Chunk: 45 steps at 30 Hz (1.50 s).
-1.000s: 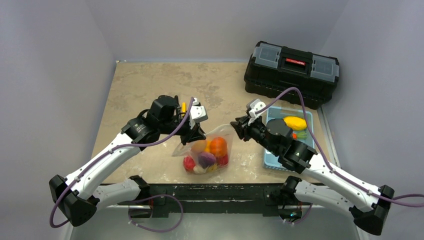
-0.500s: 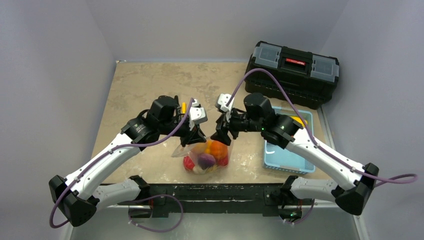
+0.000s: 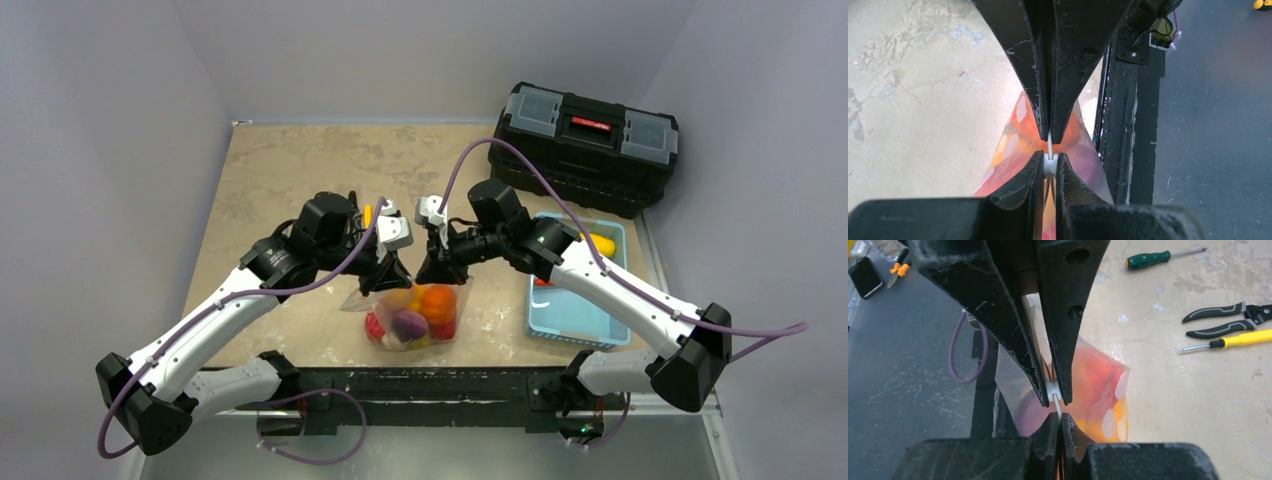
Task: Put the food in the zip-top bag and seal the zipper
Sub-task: Zip the zipper food storage bag at the center of the board.
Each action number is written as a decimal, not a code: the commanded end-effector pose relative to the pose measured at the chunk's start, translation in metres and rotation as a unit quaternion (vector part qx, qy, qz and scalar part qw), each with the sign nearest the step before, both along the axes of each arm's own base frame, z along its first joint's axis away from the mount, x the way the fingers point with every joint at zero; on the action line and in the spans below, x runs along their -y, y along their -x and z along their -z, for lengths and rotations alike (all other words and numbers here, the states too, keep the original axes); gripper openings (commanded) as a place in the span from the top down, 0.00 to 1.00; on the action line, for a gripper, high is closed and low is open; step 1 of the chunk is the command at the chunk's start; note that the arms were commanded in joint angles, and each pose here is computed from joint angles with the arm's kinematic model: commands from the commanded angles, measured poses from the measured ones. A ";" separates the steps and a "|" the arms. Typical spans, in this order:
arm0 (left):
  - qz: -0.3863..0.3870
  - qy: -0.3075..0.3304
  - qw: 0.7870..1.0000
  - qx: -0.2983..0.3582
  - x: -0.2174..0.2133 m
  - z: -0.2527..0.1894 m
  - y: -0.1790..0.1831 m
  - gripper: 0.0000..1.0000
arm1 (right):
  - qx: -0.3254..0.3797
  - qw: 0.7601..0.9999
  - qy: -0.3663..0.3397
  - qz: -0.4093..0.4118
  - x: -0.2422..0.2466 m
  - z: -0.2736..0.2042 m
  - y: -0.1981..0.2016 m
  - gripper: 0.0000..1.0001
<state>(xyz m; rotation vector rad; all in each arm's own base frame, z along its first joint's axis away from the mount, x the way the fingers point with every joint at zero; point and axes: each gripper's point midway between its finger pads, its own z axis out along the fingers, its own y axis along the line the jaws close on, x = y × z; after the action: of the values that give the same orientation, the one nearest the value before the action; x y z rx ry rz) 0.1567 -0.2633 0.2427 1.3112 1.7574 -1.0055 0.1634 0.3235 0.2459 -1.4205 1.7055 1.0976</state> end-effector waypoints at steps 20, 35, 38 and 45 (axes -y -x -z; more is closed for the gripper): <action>-0.042 0.012 0.997 0.071 -0.005 -0.028 -0.019 1.00 | 0.175 0.798 0.069 0.573 0.165 -0.018 -0.117 1.00; -0.060 -0.004 0.994 0.093 -0.014 -0.025 -0.025 1.00 | 0.199 0.744 0.118 0.627 0.205 -0.009 -0.113 1.00; -0.070 -0.006 0.992 0.102 -0.016 -0.025 -0.028 1.00 | 0.202 0.738 0.122 0.632 0.209 -0.010 -0.113 1.00; -0.080 -0.012 0.991 0.108 -0.019 -0.024 -0.032 0.84 | 0.205 0.796 0.112 0.559 0.184 -0.010 -0.108 1.00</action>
<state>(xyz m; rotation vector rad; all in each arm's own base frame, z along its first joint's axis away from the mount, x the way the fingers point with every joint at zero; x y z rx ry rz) 0.1943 -0.2530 0.2563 1.2205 1.7039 -0.7549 0.2701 0.1602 0.2471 -0.4122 1.9121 0.0033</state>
